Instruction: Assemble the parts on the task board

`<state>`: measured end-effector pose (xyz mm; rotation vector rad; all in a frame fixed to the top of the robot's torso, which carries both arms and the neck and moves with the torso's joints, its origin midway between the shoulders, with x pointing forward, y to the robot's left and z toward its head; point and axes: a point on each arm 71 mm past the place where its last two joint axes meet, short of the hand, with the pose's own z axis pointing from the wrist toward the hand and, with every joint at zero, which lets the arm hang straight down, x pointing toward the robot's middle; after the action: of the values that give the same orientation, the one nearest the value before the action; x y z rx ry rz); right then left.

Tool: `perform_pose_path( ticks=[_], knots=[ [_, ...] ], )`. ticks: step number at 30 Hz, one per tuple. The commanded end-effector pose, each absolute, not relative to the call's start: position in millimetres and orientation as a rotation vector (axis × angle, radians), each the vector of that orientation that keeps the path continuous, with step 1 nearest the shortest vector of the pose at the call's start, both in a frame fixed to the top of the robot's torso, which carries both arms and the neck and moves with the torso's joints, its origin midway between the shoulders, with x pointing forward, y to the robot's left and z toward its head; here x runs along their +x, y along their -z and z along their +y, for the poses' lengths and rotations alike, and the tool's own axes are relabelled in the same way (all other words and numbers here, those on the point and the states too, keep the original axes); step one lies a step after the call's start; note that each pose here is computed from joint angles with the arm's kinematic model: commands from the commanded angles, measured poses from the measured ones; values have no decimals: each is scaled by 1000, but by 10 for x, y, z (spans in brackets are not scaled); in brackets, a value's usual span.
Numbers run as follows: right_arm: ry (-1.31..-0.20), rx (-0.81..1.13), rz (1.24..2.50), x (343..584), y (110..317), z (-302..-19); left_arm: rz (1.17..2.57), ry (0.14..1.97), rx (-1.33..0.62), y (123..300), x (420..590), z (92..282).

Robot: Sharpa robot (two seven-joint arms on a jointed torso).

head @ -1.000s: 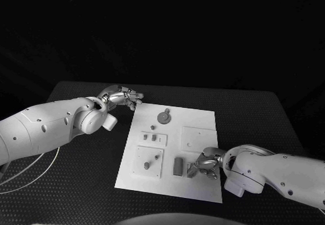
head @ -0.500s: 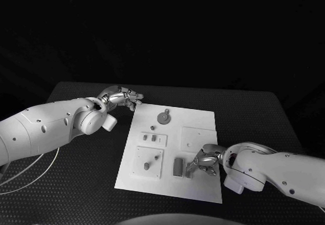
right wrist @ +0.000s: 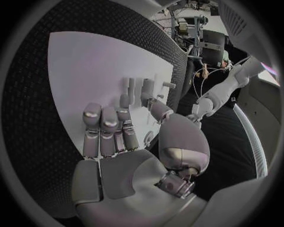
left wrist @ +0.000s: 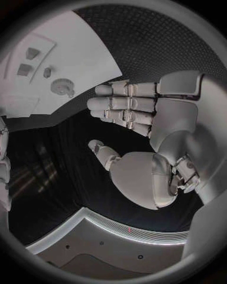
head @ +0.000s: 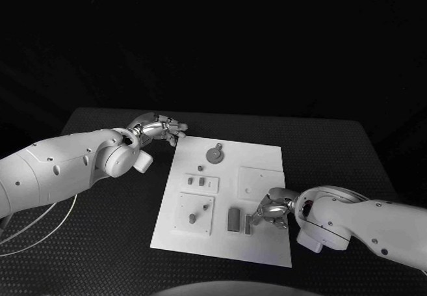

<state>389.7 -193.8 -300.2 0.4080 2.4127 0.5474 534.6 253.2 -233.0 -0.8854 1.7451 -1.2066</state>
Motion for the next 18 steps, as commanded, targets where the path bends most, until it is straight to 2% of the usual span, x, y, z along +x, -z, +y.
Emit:
perform_pose_path(
  ticks=[1,12,14,18],
  knots=[
    [-519,345,2398,3905,2994,-1943,1753,1223,-873,2322,5340,2508],
    [-521,336,2357,3948,2985,-1988,1751,1224,-872,2321,5340,2504],
    [-555,359,2336,3982,2982,-2018,1744,1224,-871,2317,5342,2506],
    [-697,439,2246,4168,2927,-2091,1700,1237,-869,2291,5352,2491]
  ],
)
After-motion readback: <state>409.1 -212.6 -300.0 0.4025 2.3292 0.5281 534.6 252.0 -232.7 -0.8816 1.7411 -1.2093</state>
